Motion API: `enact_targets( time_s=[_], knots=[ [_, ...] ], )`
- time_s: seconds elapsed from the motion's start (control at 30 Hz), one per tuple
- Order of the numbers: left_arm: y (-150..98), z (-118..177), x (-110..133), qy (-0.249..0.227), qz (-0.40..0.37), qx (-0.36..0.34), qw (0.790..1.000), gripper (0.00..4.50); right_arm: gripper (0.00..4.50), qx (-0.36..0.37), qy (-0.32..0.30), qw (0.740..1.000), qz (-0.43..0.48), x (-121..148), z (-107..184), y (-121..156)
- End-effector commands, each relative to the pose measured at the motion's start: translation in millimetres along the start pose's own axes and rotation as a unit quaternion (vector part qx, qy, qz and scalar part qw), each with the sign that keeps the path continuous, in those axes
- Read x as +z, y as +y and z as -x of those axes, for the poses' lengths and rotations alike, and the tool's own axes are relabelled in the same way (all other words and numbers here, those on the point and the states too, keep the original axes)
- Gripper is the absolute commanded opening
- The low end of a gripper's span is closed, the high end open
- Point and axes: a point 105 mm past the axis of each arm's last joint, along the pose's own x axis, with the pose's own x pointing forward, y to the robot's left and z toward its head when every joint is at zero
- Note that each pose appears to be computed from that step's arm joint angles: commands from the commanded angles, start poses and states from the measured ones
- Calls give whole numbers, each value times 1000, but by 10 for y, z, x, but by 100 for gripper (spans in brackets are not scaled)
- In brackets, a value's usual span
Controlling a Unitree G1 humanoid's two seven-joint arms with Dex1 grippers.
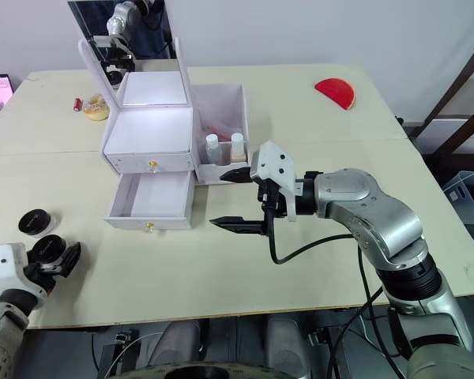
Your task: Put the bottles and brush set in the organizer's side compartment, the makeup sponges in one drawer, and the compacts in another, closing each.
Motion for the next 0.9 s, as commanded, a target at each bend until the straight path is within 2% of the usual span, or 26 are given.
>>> enact_targets(
  time_s=[0.03, 0.4, 0.53, 0.73, 0.9],
  knots=[
    [6, 16, 146, -25, -14, -2, 1000, 267, 450, 3, -14, 1000, 24, 120, 3, 37],
    [-7, 7, 209, -35, -16, -2, 999, 266, 450, -7, -24, 1000, 3, 153, 19, -17],
    [-93, 11, 300, -50, -18, -22, 998, 266, 450, 4, -11, 999, 34, 135, 10, 14],
    [-376, 30, 699, -100, -18, -108, 989, 266, 450, 18, -9, 999, 44, 130, 15, 69],
    [-699, 68, 910, -106, -22, -219, 970, 266, 450, -10, -11, 1000, 17, 118, 34, -20]
  ],
)
